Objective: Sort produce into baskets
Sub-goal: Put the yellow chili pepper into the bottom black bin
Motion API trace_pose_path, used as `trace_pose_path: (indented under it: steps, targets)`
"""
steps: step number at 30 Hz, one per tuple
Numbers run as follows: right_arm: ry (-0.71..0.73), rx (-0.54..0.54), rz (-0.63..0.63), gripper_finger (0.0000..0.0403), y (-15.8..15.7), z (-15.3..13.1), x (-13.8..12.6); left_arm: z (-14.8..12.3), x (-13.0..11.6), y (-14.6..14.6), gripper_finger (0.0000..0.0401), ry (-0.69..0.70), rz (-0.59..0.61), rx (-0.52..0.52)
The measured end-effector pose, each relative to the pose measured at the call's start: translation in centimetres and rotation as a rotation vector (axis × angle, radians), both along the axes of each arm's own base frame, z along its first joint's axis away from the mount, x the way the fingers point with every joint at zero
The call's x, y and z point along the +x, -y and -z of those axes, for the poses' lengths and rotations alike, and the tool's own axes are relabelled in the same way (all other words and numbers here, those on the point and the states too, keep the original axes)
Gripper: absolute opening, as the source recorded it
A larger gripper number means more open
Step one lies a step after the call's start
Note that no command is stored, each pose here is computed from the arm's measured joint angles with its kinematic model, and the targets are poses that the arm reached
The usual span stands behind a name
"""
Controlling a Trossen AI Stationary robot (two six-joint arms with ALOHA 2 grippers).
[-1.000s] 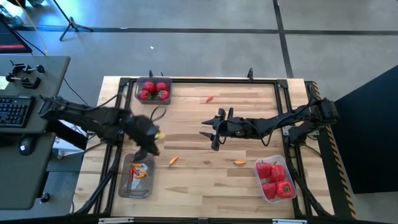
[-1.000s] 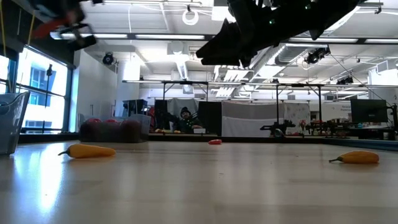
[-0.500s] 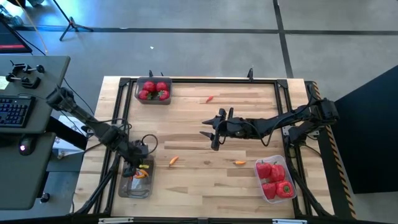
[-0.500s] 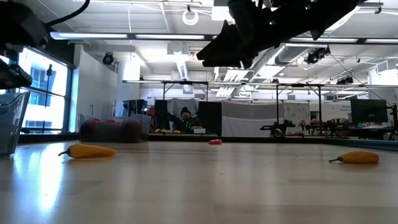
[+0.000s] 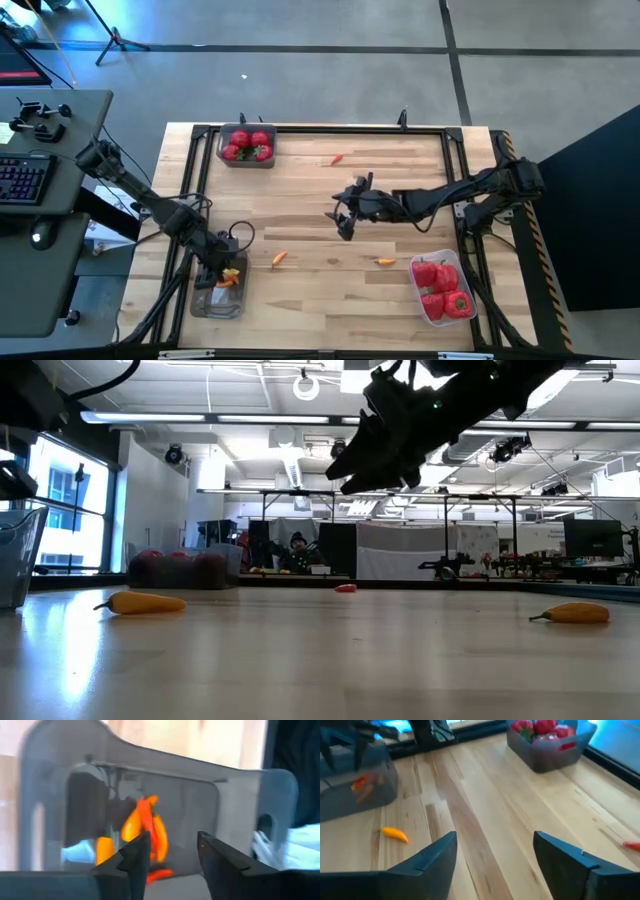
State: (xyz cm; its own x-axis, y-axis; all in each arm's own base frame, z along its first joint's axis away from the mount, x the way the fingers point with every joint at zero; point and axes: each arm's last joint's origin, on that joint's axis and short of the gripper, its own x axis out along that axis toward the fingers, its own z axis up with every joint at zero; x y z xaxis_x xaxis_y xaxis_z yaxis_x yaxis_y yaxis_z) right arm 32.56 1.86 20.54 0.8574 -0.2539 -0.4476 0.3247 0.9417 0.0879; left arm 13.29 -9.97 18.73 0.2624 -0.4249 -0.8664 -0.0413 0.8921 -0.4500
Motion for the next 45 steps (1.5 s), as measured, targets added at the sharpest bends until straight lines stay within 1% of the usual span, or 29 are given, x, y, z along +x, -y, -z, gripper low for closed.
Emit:
trace_pose_path:
  steps: [3, 7, 10, 13, 16, 19, 22, 26, 29, 33, 39, 45]
  targets:
    - [-0.044, 0.002, -0.013, 0.0269, -0.1, -0.4, 0.2, -0.9, 0.2, 0.3, 0.0164, 0.000, 0.023, -0.039]
    - [-0.118, -0.011, -0.065, 0.0277, -0.9, -0.7, 0.2, -2.5, 0.4, 0.4, 0.0158, 0.009, 0.040, -0.039]
    - [-0.271, -0.002, -0.131, 0.0277, -1.9, -0.8, -0.3, -3.4, 0.9, 0.0, 0.0136, 0.050, 0.056, -0.035]
    - [-0.455, 0.024, -0.163, 0.0277, -3.0, -1.4, -1.3, -3.5, 1.6, -0.8, 0.0106, 0.093, 0.076, -0.006]
    - [-0.610, 0.077, -0.191, 0.0277, -4.2, -1.8, -2.5, -3.4, 2.3, -2.2, 0.0072, 0.151, 0.099, 0.038]
    - [-0.707, 0.178, -0.239, 0.0274, -5.5, -1.3, -3.6, -3.6, 3.3, -3.7, 0.0039, 0.232, 0.117, 0.068]
    - [-0.783, 0.258, -0.274, 0.0261, -7.0, 0.1, -4.9, -4.0, 4.4, -5.1, 0.0010, 0.344, 0.122, 0.071]
    - [-0.871, 0.291, -0.260, 0.0236, -8.0, 1.8, -6.6, -4.6, 5.8, -6.9, 0.0004, 0.495, 0.137, 0.049]
    - [-0.907, 0.289, -0.239, 0.0217, -8.0, 2.8, -7.3, -4.8, 6.9, -8.1, 0.0002, 0.583, 0.151, 0.039]
    - [-0.932, 0.288, -0.231, 0.0197, -7.8, 3.8, -8.0, -4.3, 8.5, -9.3, 0.0001, 0.654, 0.159, 0.037]
    - [-0.914, 0.263, -0.292, 0.0173, -7.7, 4.7, -8.2, -3.2, 11.2, -10.9, 0.0000, 0.770, 0.170, 0.065]
    - [-0.912, 0.236, -0.331, 0.0145, -7.5, 5.8, -8.7, -1.6, 13.4, -12.9, 0.0000, 0.850, 0.169, 0.000]
